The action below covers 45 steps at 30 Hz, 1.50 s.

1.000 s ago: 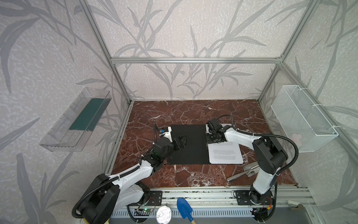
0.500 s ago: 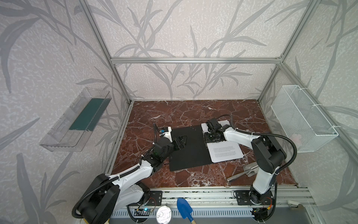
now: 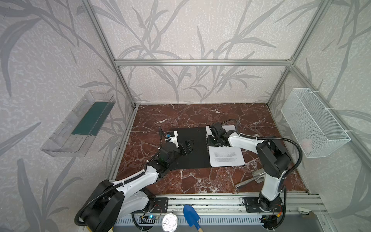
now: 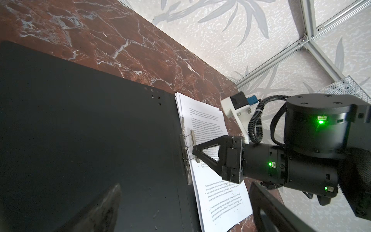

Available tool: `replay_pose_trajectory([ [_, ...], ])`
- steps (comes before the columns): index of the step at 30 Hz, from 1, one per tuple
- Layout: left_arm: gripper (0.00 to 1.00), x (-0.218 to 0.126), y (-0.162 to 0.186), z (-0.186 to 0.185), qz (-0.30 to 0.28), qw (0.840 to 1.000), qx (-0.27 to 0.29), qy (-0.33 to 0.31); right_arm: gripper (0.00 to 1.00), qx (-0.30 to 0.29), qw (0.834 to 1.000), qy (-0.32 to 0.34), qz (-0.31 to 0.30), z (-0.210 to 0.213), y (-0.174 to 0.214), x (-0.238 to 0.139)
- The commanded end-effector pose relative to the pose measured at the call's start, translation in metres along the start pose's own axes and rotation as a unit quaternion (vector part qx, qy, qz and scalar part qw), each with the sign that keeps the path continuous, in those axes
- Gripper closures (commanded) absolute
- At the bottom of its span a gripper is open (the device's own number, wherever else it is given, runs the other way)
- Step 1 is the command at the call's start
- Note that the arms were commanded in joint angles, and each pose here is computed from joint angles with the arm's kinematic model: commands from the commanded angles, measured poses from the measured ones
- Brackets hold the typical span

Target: Put the files into the folder

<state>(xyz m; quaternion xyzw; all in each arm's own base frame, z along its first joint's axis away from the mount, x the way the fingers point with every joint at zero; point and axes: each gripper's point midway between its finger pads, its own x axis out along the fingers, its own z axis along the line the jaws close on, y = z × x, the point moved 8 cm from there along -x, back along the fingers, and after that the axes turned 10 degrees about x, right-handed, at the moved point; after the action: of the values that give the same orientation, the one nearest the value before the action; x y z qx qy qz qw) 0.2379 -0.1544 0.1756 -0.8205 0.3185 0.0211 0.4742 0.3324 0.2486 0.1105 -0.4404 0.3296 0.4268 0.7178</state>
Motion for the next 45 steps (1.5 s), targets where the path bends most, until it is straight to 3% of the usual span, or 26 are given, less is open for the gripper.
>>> replay_pose_trajectory([
  [1,0.01,-0.002,-0.004,0.002,-0.013,1.0,0.003,-0.008,1.0,0.021,0.998,-0.039,-0.037,0.029,-0.012,-0.003],
  [14,0.01,-0.004,-0.005,0.001,-0.016,1.0,0.006,-0.009,1.0,0.0,0.998,-0.047,-0.035,0.069,-0.012,0.008],
  [25,0.01,-0.004,-0.006,0.003,-0.018,1.0,0.007,-0.013,0.99,-0.027,0.999,-0.033,-0.029,0.07,-0.011,0.009],
  [28,0.01,-0.004,-0.006,0.003,-0.018,1.0,0.008,-0.013,0.92,-0.039,0.998,-0.034,-0.025,0.072,-0.012,0.009],
  [37,0.01,-0.004,-0.013,0.006,-0.014,0.999,0.038,-0.03,0.51,-0.095,0.991,-0.088,-0.041,0.086,-0.027,-0.036],
  [42,0.01,0.004,-0.02,0.005,0.005,0.996,0.084,-0.036,0.29,-0.132,0.985,-0.103,-0.03,0.051,-0.024,-0.081],
  [45,0.01,0.021,-0.026,0.011,0.024,0.997,0.069,-0.009,0.17,-0.145,0.983,-0.108,-0.04,0.021,-0.012,-0.11],
])
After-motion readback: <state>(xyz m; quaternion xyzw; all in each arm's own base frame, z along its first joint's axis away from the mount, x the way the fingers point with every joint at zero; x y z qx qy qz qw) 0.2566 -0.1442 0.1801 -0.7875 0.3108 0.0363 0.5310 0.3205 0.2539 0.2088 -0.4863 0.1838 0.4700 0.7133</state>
